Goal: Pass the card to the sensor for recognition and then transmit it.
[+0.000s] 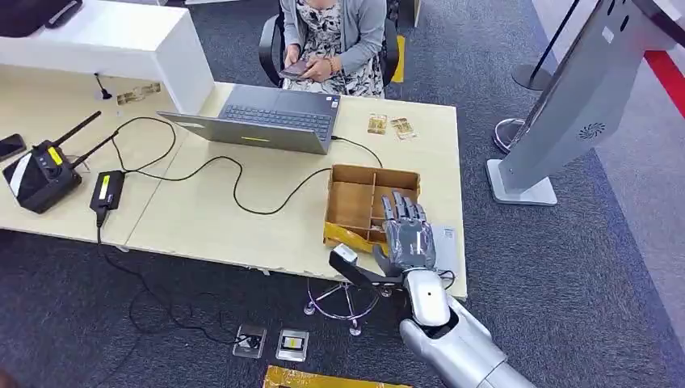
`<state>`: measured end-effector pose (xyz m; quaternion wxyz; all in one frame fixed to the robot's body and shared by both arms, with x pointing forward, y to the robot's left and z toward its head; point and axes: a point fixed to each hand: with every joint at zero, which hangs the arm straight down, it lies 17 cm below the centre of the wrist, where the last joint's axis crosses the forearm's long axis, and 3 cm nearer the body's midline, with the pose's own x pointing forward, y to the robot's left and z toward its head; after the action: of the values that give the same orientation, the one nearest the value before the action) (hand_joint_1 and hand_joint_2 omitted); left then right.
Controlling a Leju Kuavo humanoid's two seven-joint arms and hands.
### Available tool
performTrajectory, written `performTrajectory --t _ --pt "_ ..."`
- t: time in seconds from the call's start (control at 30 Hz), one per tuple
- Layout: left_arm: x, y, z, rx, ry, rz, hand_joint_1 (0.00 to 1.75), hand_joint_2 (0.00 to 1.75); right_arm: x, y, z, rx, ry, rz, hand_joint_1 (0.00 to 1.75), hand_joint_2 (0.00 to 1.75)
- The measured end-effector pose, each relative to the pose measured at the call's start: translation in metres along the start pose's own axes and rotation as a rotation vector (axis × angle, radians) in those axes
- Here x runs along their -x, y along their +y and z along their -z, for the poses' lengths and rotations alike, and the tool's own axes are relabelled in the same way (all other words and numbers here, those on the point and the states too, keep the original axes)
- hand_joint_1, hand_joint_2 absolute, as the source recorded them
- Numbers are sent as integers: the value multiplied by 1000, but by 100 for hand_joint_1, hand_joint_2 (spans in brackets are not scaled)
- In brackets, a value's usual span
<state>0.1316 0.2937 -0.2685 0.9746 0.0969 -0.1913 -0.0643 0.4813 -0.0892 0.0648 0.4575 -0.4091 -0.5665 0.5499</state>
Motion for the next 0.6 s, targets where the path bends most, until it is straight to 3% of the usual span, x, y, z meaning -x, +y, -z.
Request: performTrajectory --t 0.47,0.6 --pt "0 0 0 1 0 4 0 0 11 10 0 -8 31 5 0 175" --pt "1 -2 0 11 5 17 0 0 32 17 2 1 82 15 0 175"
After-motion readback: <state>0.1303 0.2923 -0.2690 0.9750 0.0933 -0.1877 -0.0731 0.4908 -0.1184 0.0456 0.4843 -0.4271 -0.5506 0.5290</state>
